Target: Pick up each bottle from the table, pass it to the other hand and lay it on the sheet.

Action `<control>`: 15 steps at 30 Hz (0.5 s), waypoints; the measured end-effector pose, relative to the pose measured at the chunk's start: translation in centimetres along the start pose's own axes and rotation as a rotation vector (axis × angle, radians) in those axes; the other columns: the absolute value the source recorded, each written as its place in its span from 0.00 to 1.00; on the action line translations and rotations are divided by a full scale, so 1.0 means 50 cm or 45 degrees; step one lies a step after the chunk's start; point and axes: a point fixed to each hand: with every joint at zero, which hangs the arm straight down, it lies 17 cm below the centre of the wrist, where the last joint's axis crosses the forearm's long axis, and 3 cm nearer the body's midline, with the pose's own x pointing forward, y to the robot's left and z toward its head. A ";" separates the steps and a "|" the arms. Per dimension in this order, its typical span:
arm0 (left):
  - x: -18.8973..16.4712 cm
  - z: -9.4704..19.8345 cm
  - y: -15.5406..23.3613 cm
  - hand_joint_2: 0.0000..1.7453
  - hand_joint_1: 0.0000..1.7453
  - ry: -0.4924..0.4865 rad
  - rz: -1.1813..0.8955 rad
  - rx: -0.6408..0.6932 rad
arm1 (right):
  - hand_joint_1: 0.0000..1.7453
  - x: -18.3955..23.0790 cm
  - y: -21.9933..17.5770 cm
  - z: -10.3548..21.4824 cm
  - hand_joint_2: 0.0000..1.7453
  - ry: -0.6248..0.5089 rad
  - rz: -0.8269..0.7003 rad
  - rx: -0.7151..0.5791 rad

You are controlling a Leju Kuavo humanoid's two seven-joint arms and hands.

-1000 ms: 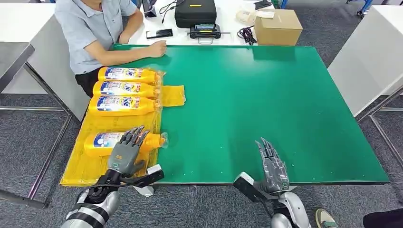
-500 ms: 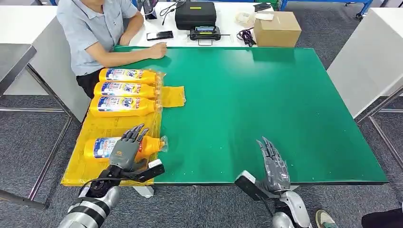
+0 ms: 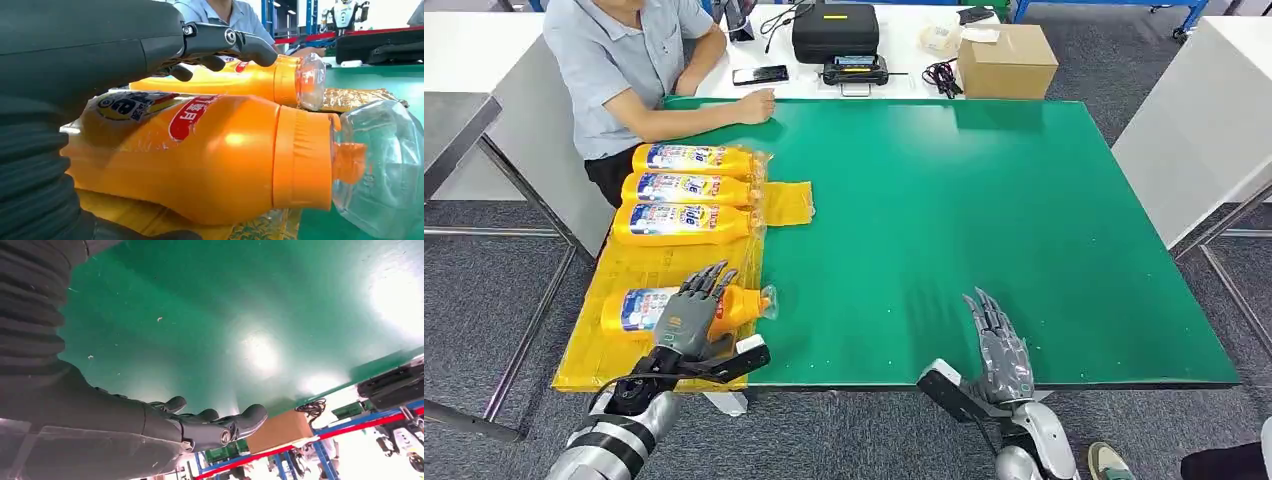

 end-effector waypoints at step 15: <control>0.374 0.151 0.336 1.00 0.00 -0.461 1.173 0.725 | 0.00 0.083 -0.176 0.010 1.00 -0.163 -0.942 -0.469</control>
